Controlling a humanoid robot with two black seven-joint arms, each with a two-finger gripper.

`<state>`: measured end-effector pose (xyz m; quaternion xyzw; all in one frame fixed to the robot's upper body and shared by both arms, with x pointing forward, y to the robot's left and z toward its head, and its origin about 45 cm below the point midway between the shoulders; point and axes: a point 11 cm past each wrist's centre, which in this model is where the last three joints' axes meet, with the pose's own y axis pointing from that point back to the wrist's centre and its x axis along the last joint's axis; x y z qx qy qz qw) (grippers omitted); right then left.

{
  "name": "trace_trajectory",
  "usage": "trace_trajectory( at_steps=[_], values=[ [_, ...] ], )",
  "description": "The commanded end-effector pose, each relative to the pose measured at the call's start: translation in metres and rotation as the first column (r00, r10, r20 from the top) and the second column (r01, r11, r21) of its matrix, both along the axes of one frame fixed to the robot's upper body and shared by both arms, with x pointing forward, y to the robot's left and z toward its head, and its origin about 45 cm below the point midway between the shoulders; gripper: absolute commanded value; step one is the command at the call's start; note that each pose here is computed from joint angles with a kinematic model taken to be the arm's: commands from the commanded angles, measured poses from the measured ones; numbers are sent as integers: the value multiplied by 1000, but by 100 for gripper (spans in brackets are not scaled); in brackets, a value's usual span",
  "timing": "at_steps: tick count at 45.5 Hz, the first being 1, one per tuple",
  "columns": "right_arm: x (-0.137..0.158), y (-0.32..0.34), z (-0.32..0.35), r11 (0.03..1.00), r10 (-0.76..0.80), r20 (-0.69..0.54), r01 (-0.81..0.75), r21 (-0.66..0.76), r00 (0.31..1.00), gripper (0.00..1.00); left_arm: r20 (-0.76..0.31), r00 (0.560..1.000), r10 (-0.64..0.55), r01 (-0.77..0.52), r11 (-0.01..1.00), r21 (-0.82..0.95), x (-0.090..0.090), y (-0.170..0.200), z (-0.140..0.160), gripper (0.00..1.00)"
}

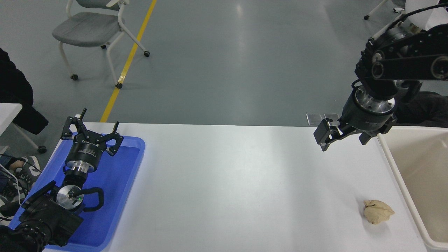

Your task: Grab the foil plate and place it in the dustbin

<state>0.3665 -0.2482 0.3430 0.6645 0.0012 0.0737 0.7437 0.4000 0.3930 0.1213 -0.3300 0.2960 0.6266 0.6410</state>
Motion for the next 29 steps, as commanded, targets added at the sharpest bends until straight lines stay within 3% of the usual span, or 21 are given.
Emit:
trace_trajectory(
  at_steps=[1, 29],
  values=[
    [-11, 16, 25, 999, -38, 14, 38, 30, 999, 100, 1, 1000, -1, 1, 1000, 0, 0, 0, 0, 100],
    [-13, 21, 41, 996, -53, 38, 50, 69, 998, 100, -1, 1000, 2, -2, 1000, 0, 0, 1, 0, 100]
  ],
)
